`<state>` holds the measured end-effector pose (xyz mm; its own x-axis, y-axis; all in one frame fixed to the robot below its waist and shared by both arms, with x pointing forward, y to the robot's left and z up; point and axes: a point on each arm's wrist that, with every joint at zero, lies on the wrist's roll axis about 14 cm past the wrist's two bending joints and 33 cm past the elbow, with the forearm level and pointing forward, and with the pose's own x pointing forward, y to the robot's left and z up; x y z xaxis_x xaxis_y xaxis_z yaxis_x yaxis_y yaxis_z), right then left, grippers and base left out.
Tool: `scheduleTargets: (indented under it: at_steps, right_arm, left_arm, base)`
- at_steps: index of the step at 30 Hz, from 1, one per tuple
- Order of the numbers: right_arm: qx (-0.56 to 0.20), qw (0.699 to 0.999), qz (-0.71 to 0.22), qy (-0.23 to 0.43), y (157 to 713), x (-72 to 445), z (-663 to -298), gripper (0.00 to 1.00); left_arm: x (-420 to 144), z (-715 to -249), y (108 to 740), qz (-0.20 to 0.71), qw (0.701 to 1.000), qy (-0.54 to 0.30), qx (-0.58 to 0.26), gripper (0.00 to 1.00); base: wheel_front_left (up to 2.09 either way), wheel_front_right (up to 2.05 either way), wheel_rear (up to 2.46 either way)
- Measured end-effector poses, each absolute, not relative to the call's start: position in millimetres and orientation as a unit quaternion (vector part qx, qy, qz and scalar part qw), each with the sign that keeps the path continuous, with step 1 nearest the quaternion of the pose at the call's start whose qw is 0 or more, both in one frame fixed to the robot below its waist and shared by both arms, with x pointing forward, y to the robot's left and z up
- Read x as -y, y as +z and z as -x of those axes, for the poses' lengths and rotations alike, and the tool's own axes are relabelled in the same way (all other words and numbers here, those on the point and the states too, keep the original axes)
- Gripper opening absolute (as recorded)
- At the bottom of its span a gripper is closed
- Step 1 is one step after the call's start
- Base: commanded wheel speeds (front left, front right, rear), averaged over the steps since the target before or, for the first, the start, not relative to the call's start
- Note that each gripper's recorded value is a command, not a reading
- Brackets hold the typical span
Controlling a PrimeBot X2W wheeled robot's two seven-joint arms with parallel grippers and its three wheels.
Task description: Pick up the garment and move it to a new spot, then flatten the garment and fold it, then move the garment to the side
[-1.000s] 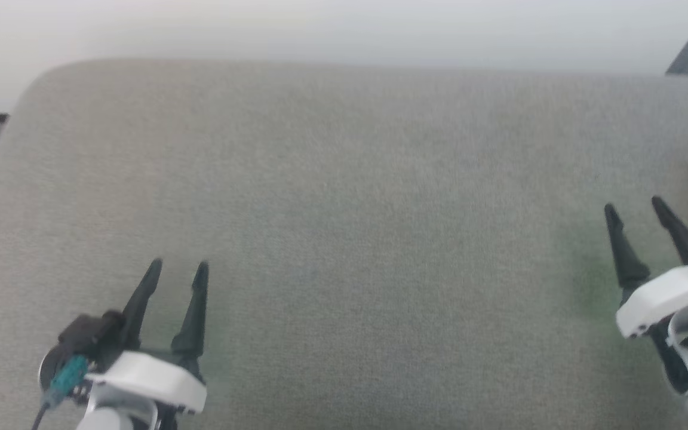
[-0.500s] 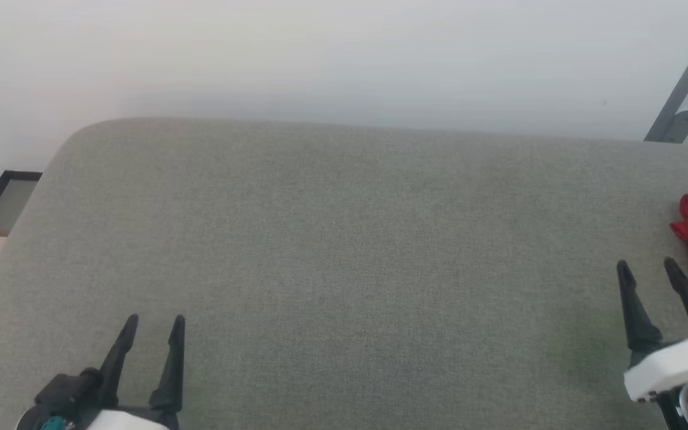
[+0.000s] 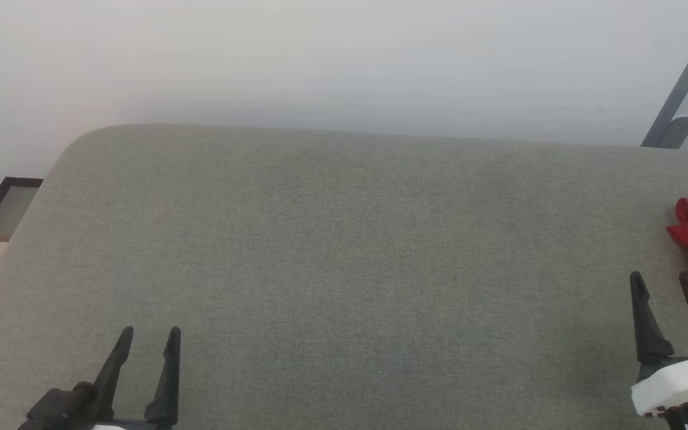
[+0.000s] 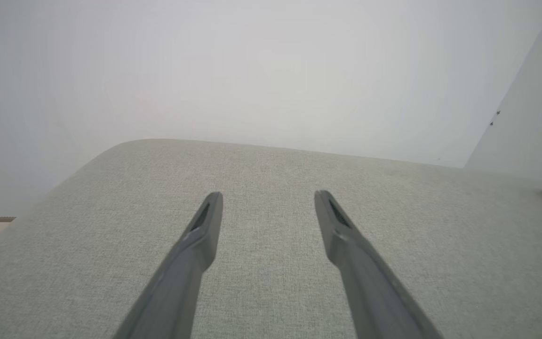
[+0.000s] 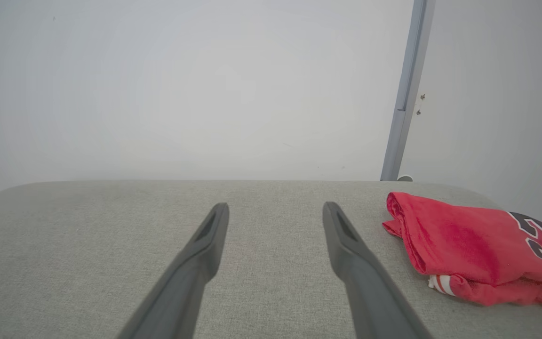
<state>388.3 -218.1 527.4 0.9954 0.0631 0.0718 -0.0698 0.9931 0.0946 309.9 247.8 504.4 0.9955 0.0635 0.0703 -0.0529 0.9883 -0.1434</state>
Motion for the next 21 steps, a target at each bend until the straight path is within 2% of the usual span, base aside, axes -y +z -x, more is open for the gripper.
scheduleTargets:
  at_steps: [9, 10, 21]
  right_arm:
    - [0.033, 0.997, -0.054, 0.037, 527, 214, -389, 1.0]
    - [0.033, 0.997, -0.054, 0.037, 527, 213, -390, 0.0]
    - [-0.016, 0.992, -0.121, 0.02, 496, 212, -380, 0.0]
  left_arm:
    - [-249, -310, 502, 0.079, 0.996, 0.035, 0.034, 1.0]
    - [-250, -310, 502, 0.079, 0.996, 0.038, 0.035, 0.0]
    - [-245, -307, 478, 0.145, 0.988, 0.052, -0.001, 0.0]
  base:
    - [0.0, 0.0, 0.0]
    - [0.0, 0.0, 0.0]
    - [0.0, 0.0, 0.0]
